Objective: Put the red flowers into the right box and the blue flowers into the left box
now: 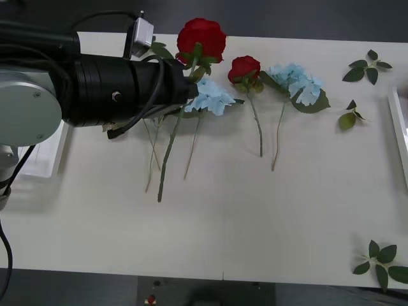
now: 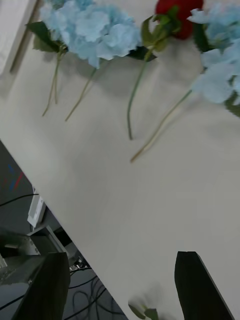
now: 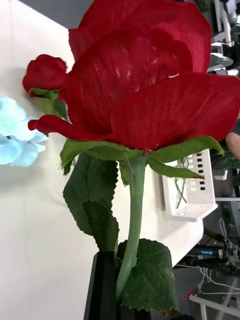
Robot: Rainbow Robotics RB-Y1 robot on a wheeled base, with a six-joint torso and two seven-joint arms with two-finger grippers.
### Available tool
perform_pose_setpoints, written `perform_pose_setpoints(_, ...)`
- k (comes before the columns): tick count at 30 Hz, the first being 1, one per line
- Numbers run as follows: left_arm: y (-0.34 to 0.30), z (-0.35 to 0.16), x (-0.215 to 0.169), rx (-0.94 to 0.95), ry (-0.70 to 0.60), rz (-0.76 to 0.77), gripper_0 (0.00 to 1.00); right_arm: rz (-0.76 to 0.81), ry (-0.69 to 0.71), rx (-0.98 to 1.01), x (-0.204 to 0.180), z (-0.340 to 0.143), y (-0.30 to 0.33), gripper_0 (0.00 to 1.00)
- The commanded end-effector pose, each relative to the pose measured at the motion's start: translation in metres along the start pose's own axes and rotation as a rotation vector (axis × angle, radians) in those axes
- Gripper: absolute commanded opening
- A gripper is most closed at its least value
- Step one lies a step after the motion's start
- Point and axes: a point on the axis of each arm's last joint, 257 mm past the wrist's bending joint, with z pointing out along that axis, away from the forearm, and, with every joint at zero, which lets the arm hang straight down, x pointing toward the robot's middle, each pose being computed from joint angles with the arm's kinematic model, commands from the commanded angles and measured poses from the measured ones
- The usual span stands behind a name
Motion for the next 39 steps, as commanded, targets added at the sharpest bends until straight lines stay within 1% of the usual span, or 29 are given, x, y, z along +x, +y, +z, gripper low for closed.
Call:
perform_pose_setpoints(1, -0.044, -0.003, -0.005, 0.102, -0.031, 0.058, 0.00, -0.112, -0.037, -0.087, 0.016, 0.034, 0.032, 0.62)
perform_pose_setpoints(3, -0.052, -0.001, -0.006, 0.128, -0.043, 0.062, 0.00, -0.102, -0.060, -0.116, 0.025, 0.051, 0.045, 0.62)
perform_pose_setpoints(7, -0.071, 0.005, -0.009, 0.193, -0.088, 0.084, 0.00, 0.002, -0.169, -0.203, 0.041, 0.096, 0.075, 0.62)
perform_pose_setpoints(9, -0.078, 0.007, -0.008, 0.212, -0.094, 0.088, 0.00, 0.040, -0.226, -0.237, 0.040, 0.111, 0.087, 0.61)
perform_pose_setpoints(10, -0.078, 0.007, -0.008, 0.212, -0.094, 0.088, 0.00, 0.040, -0.226, -0.237, 0.040, 0.111, 0.087, 0.61)
perform_pose_setpoints(11, -0.084, 0.008, -0.007, 0.230, -0.097, 0.090, 0.00, 0.075, -0.299, -0.270, 0.032, 0.125, 0.099, 0.61)
perform_pose_setpoints(12, -0.086, 0.009, -0.007, 0.234, -0.098, 0.092, 0.00, 0.080, -0.316, -0.281, 0.029, 0.129, 0.103, 0.61)
perform_pose_setpoints(14, -0.094, 0.011, -0.007, 0.254, -0.106, 0.092, 0.00, 0.125, -0.407, -0.337, 0.012, 0.142, 0.120, 0.61)
perform_pose_setpoints(18, -0.105, 0.014, -0.007, 0.278, -0.116, 0.091, 0.00, 0.168, -0.503, -0.404, -0.011, 0.153, 0.139, 0.61)
perform_pose_setpoints(23, -0.113, 0.016, -0.008, 0.295, -0.131, 0.097, 0.00, 0.228, -0.559, -0.527, -0.030, 0.159, 0.169, 0.61)
perform_pose_setpoints(27, -0.117, 0.017, -0.009, 0.303, -0.138, 0.103, 0.00, 0.266, -0.550, -0.608, -0.033, 0.165, 0.191, 0.61)
perform_pose_setpoints(34, -0.126, 0.019, -0.009, 0.320, -0.149, 0.108, 0.00, 0.252, -0.539, -0.666, -0.036, 0.166, 0.214, 0.61)
perform_pose_setpoints(39, -0.130, 0.020, -0.009, 0.327, -0.156, 0.108, 0.00, 0.240, -0.557, -0.731, -0.048, 0.160, 0.234, 0.61)
